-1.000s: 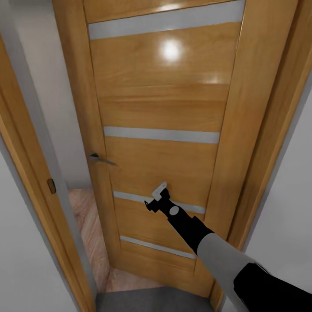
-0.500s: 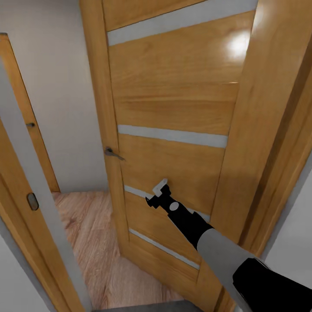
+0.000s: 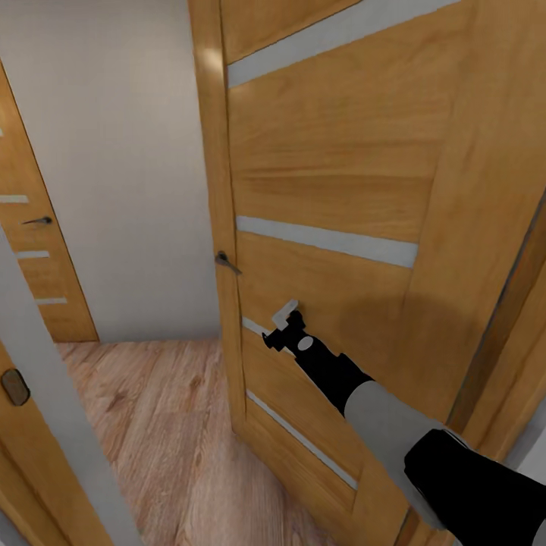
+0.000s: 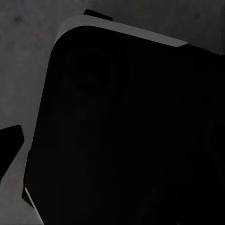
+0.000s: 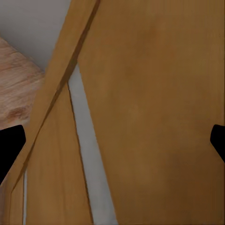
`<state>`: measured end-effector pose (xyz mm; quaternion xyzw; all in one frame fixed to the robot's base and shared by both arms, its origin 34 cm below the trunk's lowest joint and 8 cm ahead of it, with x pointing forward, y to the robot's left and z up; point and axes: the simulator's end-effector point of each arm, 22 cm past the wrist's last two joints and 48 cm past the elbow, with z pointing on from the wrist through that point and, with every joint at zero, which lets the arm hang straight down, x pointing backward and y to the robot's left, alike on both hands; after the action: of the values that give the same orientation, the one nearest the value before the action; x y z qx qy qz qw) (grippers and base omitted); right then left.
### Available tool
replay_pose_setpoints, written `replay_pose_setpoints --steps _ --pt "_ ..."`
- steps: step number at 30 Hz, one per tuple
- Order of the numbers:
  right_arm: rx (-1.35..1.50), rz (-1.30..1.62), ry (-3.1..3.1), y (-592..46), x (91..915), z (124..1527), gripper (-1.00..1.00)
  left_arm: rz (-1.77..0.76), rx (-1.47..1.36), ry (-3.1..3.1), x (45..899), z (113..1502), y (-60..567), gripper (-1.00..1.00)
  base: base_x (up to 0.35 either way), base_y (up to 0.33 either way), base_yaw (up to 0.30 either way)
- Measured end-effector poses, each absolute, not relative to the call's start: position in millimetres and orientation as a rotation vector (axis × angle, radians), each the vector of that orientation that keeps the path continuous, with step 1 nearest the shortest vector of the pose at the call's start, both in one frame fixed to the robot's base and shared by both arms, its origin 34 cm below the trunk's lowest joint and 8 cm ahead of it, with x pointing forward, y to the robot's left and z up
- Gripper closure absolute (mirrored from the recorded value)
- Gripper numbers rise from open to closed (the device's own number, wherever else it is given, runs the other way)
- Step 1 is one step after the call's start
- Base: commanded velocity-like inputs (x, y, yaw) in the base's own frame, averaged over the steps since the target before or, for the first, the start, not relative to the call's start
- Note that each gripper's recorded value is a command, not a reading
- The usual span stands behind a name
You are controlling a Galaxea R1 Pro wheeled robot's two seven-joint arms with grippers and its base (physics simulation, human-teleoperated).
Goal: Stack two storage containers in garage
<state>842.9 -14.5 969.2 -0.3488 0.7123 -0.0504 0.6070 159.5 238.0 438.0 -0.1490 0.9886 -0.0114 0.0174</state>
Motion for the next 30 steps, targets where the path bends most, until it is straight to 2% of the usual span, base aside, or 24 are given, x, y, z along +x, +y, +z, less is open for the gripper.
replay_pose_setpoints --steps 11,30 --pt "-0.794 -0.176 1.665 -34.3 857.3 973.2 -1.0 -0.035 -0.463 3.072 159.6 438.0 238.0 -1.0 0.184 0.0 0.0" --pt "-0.738 -0.209 1.682 -52.2 867.3 978.0 -1.0 -0.035 -0.463 3.071 159.9 438.0 238.1 -1.0 0.008 0.0 0.0"
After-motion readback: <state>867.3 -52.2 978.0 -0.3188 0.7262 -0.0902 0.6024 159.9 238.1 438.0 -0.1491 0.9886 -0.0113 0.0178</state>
